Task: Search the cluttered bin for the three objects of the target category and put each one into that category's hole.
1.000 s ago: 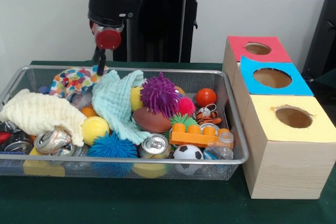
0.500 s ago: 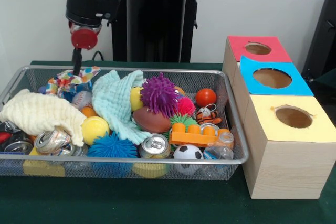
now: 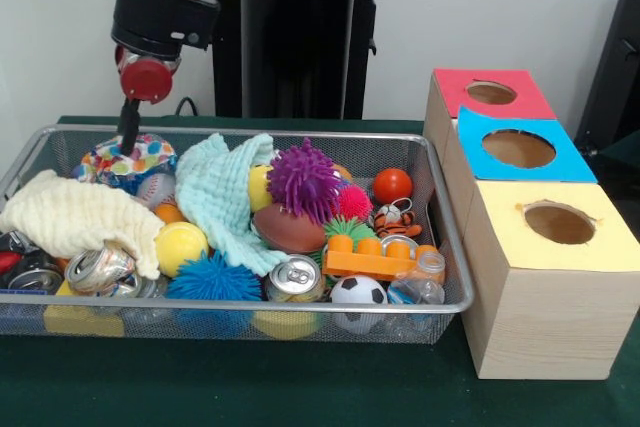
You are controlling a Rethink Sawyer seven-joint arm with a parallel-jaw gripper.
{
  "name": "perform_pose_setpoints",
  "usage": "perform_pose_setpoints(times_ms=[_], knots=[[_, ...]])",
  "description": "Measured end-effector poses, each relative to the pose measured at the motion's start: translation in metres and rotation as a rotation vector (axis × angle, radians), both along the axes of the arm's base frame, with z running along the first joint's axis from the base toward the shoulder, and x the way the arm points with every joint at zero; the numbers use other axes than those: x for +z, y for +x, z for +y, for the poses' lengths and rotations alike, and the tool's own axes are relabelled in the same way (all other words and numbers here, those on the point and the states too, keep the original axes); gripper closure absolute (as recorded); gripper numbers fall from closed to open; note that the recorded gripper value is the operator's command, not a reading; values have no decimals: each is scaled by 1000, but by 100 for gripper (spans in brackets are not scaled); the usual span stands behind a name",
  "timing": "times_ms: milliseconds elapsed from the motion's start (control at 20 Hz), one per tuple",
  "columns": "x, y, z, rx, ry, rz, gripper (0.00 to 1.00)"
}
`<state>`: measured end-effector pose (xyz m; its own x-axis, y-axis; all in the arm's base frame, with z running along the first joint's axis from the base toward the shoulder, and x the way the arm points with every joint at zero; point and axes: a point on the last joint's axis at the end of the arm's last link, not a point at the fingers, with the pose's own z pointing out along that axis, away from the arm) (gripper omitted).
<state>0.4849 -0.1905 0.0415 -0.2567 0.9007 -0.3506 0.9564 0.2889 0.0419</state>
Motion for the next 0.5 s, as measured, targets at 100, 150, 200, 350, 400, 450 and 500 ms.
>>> perform_pose_setpoints(times_ms=[100, 150, 200, 350, 400, 450, 500], knots=[[-3, 2, 2, 6, 5, -7, 0], [-4, 3, 2, 7, 7, -8, 0], [-5, 3, 3, 8, 10, -9, 0], [-12, 5, 9, 17, 28, -7, 0], [-14, 5, 12, 21, 35, -6, 0], [-17, 5, 14, 24, 39, -5, 0], [-22, 5, 19, 32, 49, -1, 0]])
